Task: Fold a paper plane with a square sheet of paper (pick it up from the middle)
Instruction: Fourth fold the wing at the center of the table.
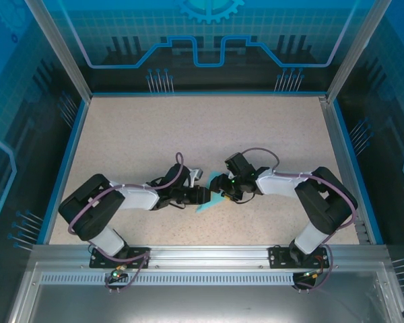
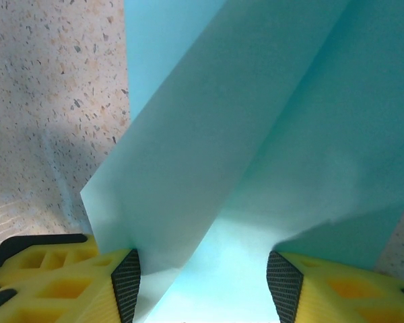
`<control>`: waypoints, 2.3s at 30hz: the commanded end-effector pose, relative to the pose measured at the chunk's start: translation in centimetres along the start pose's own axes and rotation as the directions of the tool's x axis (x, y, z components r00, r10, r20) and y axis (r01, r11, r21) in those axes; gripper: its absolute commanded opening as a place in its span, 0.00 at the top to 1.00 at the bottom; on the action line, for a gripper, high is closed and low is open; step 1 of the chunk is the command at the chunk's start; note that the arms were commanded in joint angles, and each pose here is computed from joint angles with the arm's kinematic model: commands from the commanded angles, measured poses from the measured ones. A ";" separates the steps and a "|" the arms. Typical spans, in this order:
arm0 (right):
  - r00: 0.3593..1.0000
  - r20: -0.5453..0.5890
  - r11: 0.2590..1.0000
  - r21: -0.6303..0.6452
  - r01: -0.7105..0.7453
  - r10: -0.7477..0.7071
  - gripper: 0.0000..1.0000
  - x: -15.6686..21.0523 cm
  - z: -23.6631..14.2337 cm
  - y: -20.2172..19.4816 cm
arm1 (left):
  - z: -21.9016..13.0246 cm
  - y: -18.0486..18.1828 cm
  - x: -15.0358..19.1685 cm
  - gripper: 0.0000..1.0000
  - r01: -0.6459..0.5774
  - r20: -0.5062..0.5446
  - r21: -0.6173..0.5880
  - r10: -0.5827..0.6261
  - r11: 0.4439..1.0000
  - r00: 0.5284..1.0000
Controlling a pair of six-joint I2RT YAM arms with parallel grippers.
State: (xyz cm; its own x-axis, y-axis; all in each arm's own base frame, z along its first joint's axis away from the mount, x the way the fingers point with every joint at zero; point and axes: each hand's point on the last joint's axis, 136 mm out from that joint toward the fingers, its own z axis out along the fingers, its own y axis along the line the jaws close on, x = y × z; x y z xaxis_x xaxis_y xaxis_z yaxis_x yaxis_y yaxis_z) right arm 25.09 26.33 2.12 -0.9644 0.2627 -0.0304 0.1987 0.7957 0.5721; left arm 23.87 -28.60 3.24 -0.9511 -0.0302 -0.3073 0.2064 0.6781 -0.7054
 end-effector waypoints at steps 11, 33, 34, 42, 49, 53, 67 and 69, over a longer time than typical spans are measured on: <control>0.998 -0.040 0.996 0.082 -0.044 0.047 0.43 1.5 0.6 -3.6 | 0.7 -1.3 -1.3 0.80 -0.053 0.012 0.055 0.053 0.997 0.999; 0.999 0.035 0.999 0.034 0.004 -0.006 0.45 0.6 -1.7 -2.2 | 0.8 -0.3 -1.4 0.97 -0.016 0.013 0.012 0.016 1.000 1.000; 0.999 0.043 1.000 0.025 0.015 -0.016 0.46 0.5 -1.9 -1.9 | 0.7 -0.4 -1.4 0.97 -0.010 0.016 0.017 0.010 1.000 1.000; 0.997 0.054 0.997 -0.055 0.059 -0.056 0.50 -0.1 -1.8 0.1 | 0.4 -0.6 -1.5 0.97 0.024 0.022 0.050 -0.025 0.998 0.999; 0.997 0.045 0.996 -0.051 0.067 -0.064 0.49 -0.5 -1.1 0.5 | 0.4 -0.6 -1.3 0.96 0.030 0.014 0.057 -0.031 0.998 0.999; 0.997 0.034 0.997 -0.045 0.068 -0.066 0.48 -0.6 -0.6 0.4 | 0.5 -0.6 -1.3 0.96 0.032 0.009 0.059 -0.032 0.998 0.999; 1.000 -0.008 0.993 0.118 -0.006 0.007 0.46 0.0 0.5 -3.1 | -0.5 -1.2 -1.3 0.75 0.033 0.007 0.064 -0.034 0.997 0.999; 1.000 -0.014 0.989 0.148 -0.021 0.023 0.46 0.1 0.6 -3.6 | -1.0 -1.1 -1.1 0.72 0.040 0.011 0.058 -0.041 0.997 0.999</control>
State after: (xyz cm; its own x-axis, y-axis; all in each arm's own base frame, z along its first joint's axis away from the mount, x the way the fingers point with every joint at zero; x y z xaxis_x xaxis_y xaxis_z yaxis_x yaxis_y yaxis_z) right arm 25.35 25.87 2.14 -0.9686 0.2415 -0.0586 0.1685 0.8115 0.5595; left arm 24.78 -28.35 3.15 -0.9620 -0.0726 -0.2633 0.1492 0.6679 -0.7291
